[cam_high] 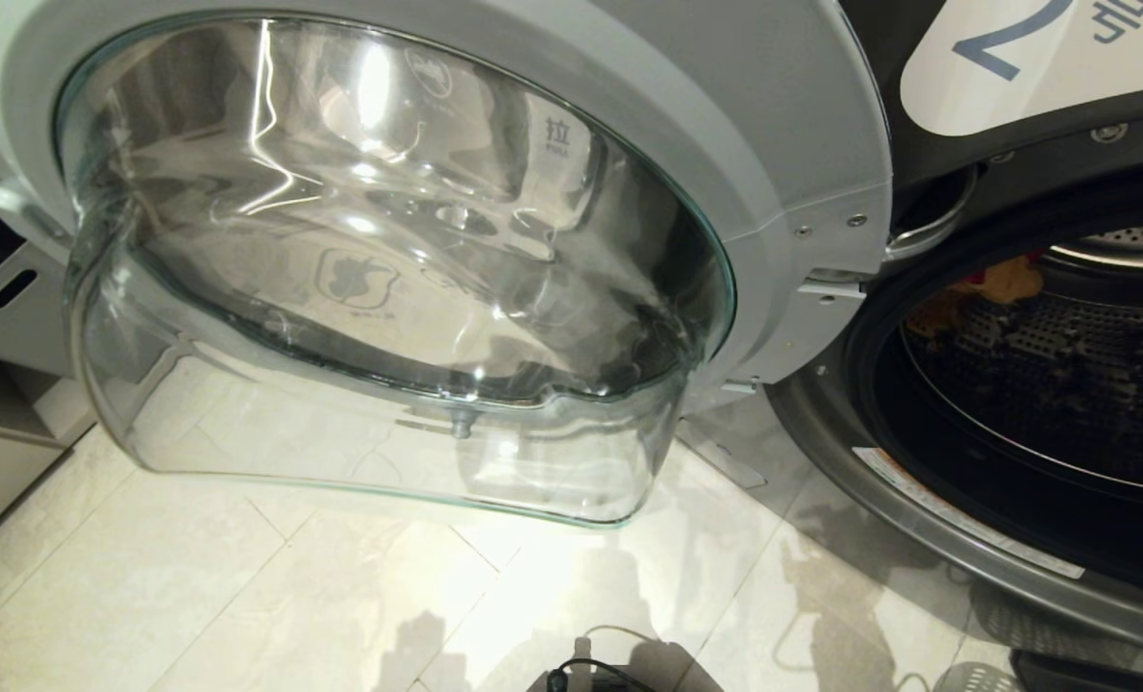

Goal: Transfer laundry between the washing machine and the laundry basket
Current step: Pick a cloth and place it into the basket

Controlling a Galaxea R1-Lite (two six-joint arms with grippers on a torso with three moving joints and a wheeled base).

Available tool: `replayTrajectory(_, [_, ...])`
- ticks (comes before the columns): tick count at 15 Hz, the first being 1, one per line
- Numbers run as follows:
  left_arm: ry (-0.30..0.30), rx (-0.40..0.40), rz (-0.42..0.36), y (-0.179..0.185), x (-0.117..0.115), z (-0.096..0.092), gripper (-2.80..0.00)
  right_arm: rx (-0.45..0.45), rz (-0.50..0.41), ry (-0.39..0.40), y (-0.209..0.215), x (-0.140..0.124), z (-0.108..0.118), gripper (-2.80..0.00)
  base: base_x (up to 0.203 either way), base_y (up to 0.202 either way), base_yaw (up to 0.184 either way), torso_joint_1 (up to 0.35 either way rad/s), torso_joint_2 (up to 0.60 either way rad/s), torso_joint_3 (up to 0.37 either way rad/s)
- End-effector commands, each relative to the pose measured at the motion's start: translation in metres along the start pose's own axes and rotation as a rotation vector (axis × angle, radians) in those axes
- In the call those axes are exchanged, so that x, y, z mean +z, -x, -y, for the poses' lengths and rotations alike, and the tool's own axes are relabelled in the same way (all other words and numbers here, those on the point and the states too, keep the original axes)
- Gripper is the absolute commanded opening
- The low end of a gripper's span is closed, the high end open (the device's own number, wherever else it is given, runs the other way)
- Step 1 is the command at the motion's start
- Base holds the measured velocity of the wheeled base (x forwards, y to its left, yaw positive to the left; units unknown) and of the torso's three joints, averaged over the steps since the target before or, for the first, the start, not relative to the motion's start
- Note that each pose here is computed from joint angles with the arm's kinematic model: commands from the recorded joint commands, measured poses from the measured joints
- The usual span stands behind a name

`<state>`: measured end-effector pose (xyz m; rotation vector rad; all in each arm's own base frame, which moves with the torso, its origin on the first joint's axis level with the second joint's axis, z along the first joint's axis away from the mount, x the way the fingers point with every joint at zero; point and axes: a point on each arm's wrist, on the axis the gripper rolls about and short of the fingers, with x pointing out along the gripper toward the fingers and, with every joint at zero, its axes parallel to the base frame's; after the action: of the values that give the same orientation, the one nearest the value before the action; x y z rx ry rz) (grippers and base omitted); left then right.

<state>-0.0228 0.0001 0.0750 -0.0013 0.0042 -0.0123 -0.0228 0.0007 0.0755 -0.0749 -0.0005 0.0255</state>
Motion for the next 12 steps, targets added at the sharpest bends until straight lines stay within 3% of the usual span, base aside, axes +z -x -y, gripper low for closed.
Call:
replayTrajectory(1, [0.0,0.0,0.0,0.0,0.0,0.0,-2.8,0.001,0.0,0.0,0.0,0.0,0.0,0.0,0.0,0.0,0.0,0.0,0.0,0.0])
replayTrajectory(3, [0.0,0.0,0.0,0.0,0.0,0.0,-2.8,0.001,0.0,0.013,0.0,0.0,0.0,0.0,0.0,0.0,0.0,0.0,0.0,0.0])
replayTrajectory(5, [0.0,0.0,0.0,0.0,0.0,0.0,-2.8,-0.009,0.05,0.128,0.003,0.012,0.001,0.0,0.0,0.0,0.0,0.0,0.0,0.0])
replayTrajectory(7, [-0.003,0.0,0.0,0.0,0.0,0.0,-2.8,0.017,0.107,0.209,0.013,0.042,0.002,0.0,0.0,0.0,0.0,0.0,0.0,0.0])
replayTrajectory(10, [-0.003,0.0,0.0,0.0,0.0,0.0,-2.8,0.057,-0.026,0.218,-0.004,0.069,0.004,0.0,0.0,0.0,0.0,0.0,0.0,0.0])
replayTrajectory(12, [-0.004,0.0,0.0,0.0,0.0,0.0,-2.8,0.057,-0.13,0.209,-0.037,0.089,0.007,0.0,0.0,0.0,0.0,0.0,0.0,0.0])
